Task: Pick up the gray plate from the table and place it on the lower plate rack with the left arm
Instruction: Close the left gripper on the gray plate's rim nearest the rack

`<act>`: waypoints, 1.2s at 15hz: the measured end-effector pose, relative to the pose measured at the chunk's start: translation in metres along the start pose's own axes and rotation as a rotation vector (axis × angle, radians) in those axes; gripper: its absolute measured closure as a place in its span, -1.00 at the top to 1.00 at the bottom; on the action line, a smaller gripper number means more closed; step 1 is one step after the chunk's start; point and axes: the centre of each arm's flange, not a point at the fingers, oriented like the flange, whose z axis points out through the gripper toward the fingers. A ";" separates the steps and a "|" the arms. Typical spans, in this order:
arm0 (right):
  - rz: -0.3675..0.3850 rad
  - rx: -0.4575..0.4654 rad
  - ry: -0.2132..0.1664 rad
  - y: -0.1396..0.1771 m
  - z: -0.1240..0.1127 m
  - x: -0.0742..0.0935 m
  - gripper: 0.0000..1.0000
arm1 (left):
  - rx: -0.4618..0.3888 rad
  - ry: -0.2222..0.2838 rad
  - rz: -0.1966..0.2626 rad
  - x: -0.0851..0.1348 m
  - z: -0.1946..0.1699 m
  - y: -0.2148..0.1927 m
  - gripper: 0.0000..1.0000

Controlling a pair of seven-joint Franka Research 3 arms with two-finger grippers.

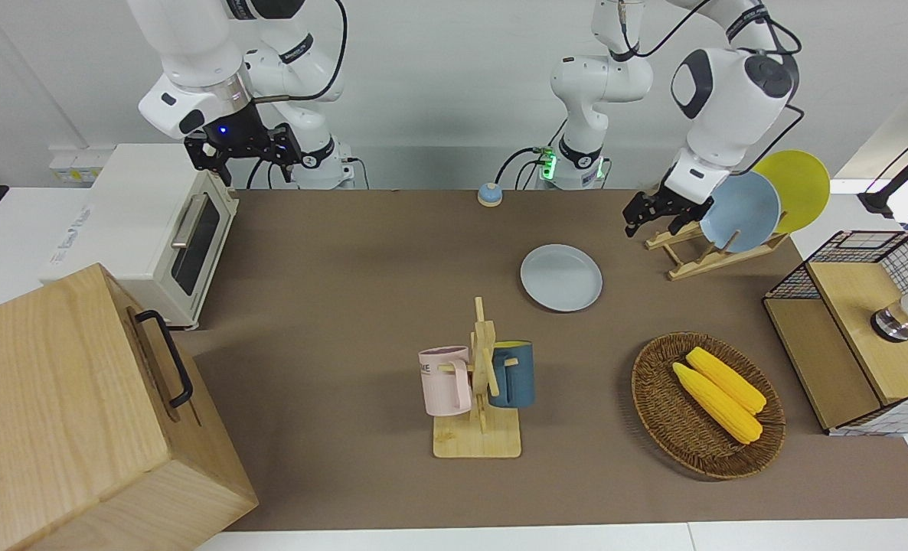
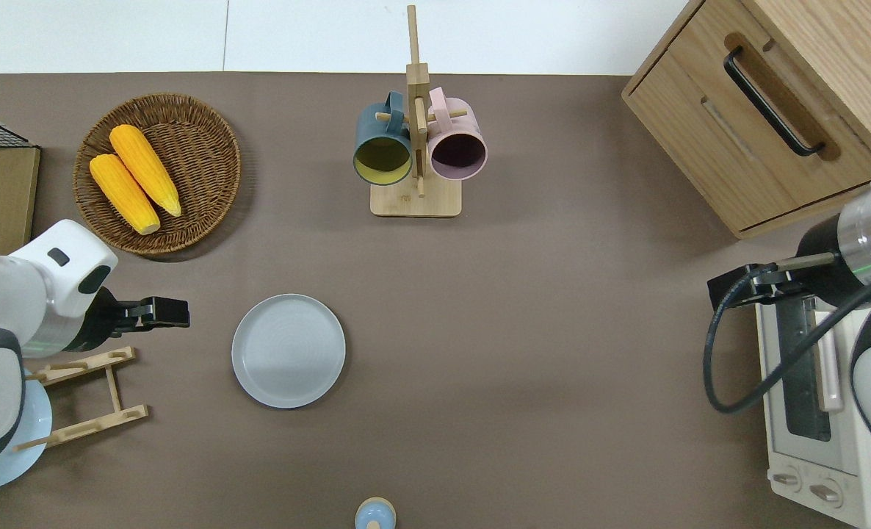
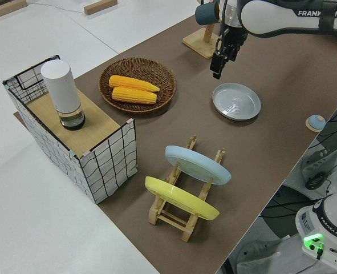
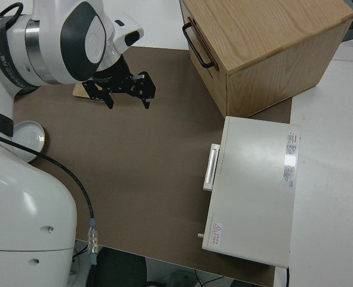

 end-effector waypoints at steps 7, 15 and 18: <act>0.000 0.000 0.000 0.000 0.000 0.000 0.97 | -0.033 -0.003 -0.050 -0.016 0.084 -0.008 0.99; 0.000 0.000 0.000 0.000 0.000 0.000 0.97 | -0.023 -0.060 -0.062 -0.027 0.162 0.001 0.98; 0.000 0.000 0.000 0.000 0.000 0.000 0.97 | -0.021 -0.066 -0.076 -0.027 0.177 0.009 0.97</act>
